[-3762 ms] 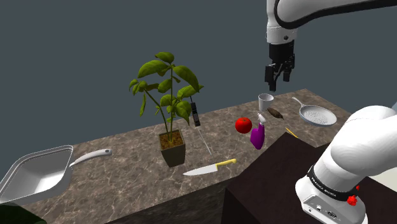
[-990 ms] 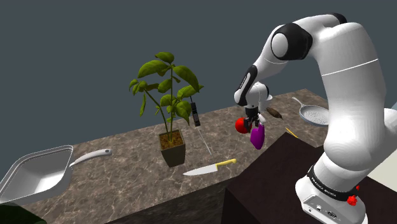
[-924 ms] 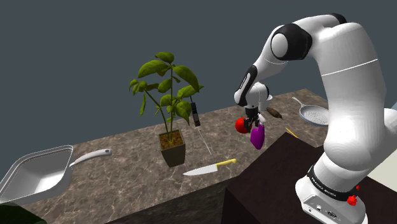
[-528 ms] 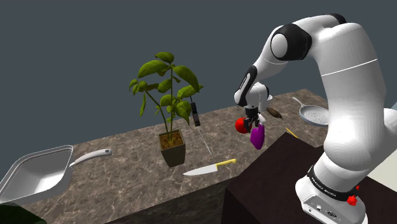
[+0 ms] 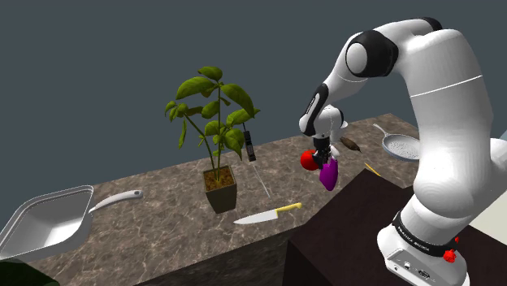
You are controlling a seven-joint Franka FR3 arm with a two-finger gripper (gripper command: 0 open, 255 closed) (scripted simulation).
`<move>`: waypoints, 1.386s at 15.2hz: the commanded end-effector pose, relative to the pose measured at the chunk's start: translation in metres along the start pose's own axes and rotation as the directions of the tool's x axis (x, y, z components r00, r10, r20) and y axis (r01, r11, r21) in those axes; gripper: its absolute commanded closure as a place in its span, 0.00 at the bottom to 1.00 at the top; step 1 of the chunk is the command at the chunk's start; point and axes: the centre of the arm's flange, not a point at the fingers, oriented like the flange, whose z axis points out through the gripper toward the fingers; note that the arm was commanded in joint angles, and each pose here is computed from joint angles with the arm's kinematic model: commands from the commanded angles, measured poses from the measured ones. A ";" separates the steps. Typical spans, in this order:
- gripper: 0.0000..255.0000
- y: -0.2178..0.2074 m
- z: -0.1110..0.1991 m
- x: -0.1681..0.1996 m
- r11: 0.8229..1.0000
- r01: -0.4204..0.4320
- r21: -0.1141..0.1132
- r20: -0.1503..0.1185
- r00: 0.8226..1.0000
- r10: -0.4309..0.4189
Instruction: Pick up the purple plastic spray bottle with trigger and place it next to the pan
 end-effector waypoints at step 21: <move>1.00 -0.008 -0.094 -0.031 1.000 0.000 0.001 0.002 1.000 0.000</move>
